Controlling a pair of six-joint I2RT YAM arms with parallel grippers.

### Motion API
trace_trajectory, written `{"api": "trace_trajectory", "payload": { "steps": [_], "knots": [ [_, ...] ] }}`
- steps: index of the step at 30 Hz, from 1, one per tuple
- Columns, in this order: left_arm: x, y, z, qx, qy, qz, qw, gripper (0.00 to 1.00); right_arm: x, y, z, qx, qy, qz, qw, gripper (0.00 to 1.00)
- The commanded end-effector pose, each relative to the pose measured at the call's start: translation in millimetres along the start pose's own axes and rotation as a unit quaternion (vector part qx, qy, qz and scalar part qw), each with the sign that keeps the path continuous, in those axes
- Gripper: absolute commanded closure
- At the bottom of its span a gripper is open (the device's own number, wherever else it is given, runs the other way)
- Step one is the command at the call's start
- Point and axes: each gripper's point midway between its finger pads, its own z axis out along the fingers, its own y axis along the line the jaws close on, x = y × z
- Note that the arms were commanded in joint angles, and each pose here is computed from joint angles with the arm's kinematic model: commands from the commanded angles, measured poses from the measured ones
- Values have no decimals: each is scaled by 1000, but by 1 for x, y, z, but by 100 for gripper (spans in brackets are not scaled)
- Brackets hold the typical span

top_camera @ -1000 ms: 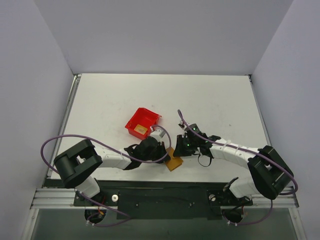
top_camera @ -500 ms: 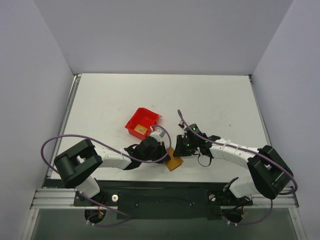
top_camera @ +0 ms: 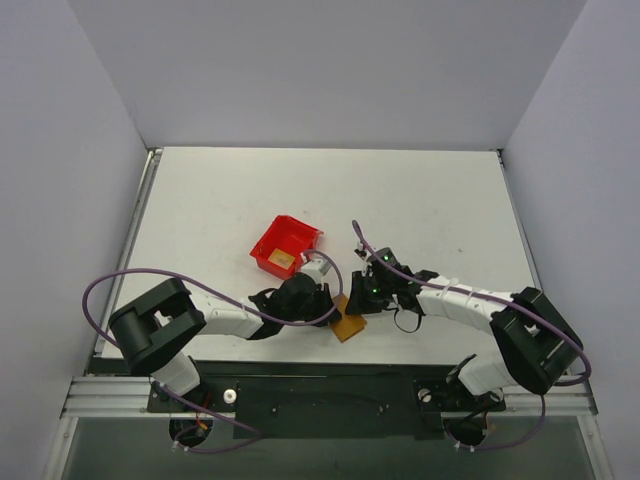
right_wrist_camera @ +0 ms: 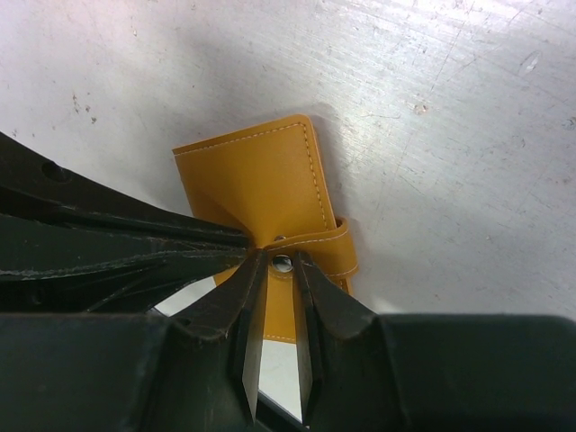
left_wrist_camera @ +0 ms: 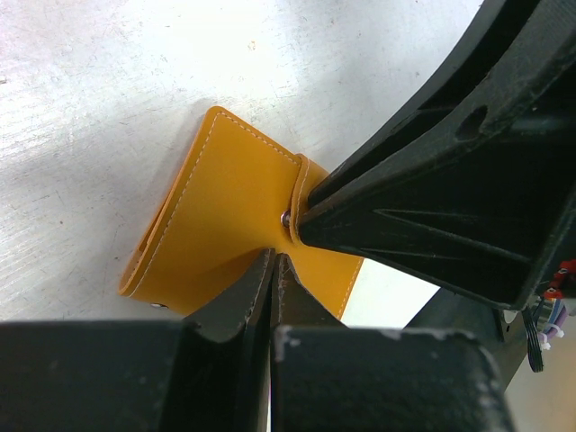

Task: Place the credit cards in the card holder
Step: Close the card holder at the center of the board.

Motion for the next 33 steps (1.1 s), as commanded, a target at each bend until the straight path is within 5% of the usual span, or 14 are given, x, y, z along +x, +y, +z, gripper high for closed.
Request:
{"api": "trace_trajectory", "payload": {
  "steps": [1, 33],
  "knots": [
    [27, 28, 1, -48, 46, 3, 998, 98, -4, 5, 4, 1, 1, -8, 1000, 86],
    [27, 27, 2, -46, 46, 2, 998, 98, 23, -20, 17, 160, 70, -46, 984, 97]
  ]
}}
